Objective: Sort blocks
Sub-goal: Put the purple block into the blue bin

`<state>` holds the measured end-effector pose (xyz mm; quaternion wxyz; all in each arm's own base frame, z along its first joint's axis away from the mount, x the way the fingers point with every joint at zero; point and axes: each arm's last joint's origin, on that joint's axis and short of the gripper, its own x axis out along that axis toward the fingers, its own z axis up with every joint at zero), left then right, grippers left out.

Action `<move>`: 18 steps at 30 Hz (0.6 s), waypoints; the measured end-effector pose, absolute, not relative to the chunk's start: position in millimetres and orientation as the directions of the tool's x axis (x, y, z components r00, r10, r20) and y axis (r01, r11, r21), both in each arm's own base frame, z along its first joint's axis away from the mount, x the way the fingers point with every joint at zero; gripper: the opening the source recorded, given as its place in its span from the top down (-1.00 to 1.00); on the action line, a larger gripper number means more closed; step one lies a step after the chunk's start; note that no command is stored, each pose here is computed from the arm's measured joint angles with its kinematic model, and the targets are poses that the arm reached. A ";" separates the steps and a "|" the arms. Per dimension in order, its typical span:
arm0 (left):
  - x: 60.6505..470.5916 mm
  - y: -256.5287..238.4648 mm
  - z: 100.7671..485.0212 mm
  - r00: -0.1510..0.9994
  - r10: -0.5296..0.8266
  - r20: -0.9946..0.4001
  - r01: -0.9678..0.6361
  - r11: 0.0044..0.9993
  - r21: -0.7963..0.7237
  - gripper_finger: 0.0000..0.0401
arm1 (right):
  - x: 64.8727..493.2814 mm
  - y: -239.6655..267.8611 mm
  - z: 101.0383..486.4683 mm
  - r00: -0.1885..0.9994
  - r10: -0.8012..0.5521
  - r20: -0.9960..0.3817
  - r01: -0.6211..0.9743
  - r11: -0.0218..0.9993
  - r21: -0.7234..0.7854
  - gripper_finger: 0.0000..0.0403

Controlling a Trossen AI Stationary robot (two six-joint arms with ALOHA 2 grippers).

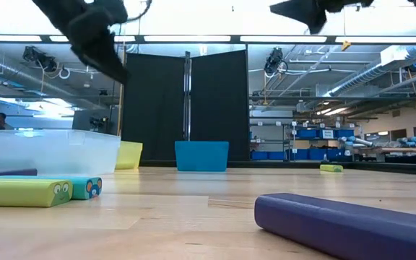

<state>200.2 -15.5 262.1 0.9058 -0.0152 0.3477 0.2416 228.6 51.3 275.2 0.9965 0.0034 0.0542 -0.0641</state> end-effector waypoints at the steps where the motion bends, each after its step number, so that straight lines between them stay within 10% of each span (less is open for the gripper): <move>1: 200.7 -16.0 263.8 0.655 0.425 -0.625 -0.445 0.885 0.136 -0.22 | 235.3 58.2 274.9 0.986 -0.114 -0.124 0.114 0.993 -0.006 -0.16; 18: 206.7 -18.7 273.3 0.736 0.398 -0.548 -0.375 0.913 0.159 -0.20 | 320.2 179.6 223.6 0.852 -0.020 -0.524 0.091 0.990 0.109 -0.34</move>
